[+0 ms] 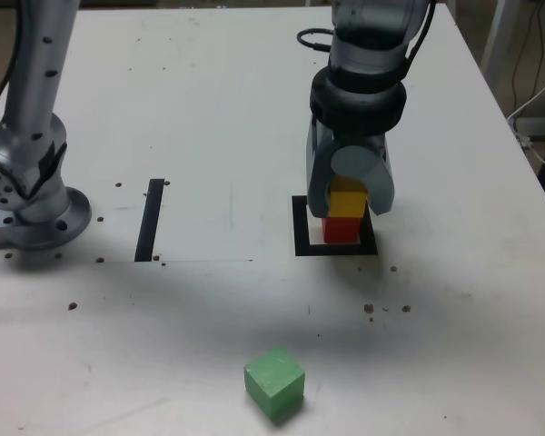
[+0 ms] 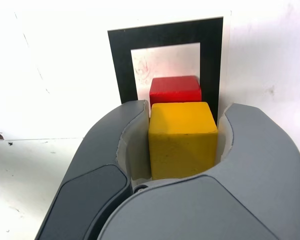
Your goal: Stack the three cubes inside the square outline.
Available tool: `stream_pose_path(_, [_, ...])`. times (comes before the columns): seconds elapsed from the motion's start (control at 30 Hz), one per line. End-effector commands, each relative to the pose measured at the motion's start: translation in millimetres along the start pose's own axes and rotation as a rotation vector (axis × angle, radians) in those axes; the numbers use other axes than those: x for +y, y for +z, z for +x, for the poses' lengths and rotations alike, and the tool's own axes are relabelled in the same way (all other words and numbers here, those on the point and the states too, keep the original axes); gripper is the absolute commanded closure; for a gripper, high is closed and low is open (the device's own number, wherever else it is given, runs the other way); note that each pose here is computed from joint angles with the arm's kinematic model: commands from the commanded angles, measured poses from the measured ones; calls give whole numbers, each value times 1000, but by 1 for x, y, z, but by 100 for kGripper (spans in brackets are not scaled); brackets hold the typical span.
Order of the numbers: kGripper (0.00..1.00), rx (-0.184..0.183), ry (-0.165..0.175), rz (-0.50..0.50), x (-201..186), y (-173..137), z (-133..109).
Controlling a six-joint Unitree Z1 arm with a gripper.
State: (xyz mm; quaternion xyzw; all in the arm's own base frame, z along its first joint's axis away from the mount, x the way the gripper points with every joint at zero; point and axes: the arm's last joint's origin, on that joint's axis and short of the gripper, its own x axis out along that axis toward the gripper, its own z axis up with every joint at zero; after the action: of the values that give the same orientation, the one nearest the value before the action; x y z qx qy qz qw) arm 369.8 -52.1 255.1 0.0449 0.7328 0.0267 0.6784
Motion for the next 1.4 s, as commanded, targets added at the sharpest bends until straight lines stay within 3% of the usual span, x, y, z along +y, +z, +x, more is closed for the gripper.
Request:
stream_pose_path(0.0, [80, 6, 4, -2, 1, 2, 3])
stream_pose_path(0.47, [70, 30, -6, -7, 5, 1, 6])
stream_pose_path(1.37, [1, 43, -19, 4, 9, -1, 5])
